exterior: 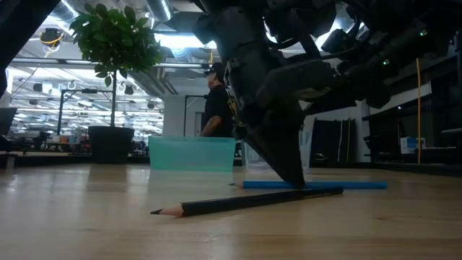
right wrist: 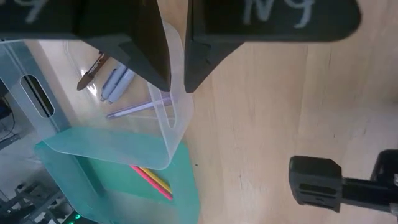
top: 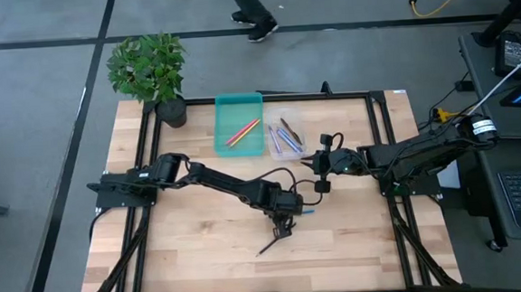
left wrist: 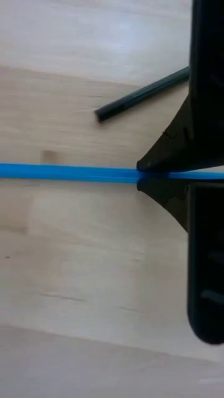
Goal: Sort pens & pencils
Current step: Put the blue pencil into the blue bin
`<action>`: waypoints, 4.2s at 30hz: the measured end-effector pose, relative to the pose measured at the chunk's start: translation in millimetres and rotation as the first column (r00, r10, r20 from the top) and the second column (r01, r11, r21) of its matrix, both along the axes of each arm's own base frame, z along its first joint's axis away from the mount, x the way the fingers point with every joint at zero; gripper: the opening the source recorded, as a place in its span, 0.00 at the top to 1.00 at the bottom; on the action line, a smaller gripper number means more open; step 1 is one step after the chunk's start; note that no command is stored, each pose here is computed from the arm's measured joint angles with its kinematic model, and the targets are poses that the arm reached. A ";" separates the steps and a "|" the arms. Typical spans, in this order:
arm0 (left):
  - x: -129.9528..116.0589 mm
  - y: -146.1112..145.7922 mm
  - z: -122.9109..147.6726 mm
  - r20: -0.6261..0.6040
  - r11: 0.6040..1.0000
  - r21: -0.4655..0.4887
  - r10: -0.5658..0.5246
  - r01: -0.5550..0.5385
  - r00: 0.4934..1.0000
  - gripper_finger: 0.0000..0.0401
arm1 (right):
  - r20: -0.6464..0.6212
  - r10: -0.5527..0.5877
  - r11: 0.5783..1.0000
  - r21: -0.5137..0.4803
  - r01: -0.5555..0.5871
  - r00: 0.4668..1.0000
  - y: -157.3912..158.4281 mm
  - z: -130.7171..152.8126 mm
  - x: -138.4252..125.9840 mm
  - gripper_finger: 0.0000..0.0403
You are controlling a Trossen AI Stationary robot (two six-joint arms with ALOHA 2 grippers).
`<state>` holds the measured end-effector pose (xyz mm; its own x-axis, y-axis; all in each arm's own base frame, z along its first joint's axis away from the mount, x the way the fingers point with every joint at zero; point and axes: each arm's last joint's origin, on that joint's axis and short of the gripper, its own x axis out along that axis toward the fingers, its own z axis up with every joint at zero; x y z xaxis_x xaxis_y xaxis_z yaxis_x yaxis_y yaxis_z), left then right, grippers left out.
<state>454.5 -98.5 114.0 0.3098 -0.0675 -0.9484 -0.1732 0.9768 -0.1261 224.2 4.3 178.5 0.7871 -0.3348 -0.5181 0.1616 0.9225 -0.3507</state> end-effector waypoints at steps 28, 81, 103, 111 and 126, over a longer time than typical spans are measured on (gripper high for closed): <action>-24.0 -1.7 4.7 -0.243 0.997 -0.077 -0.037 0.019 0.969 1.00 | -0.041 -0.008 1.000 0.026 0.009 0.999 0.1 -4.1 -2.8 0.88; -54.6 -38.4 82.4 -0.397 0.953 0.289 0.030 0.094 0.918 1.00 | -0.079 -0.002 0.998 0.059 0.007 0.997 0.6 -7.7 -5.3 0.88; -61.2 -65.0 40.1 -0.217 0.877 0.470 0.005 0.100 0.976 1.00 | -0.039 0.176 0.976 0.136 -0.169 0.984 6.1 -4.7 -1.5 0.88; -46.2 -37.9 48.3 -0.182 0.914 0.341 -0.165 0.220 0.969 1.00 | -0.027 0.179 0.977 0.126 -0.174 0.983 6.0 -3.3 -0.5 0.88; -125.8 28.7 84.4 0.245 0.993 0.103 -0.086 0.063 0.966 1.00 | -0.087 0.177 0.977 0.133 -0.165 0.980 5.5 -7.9 -4.0 0.88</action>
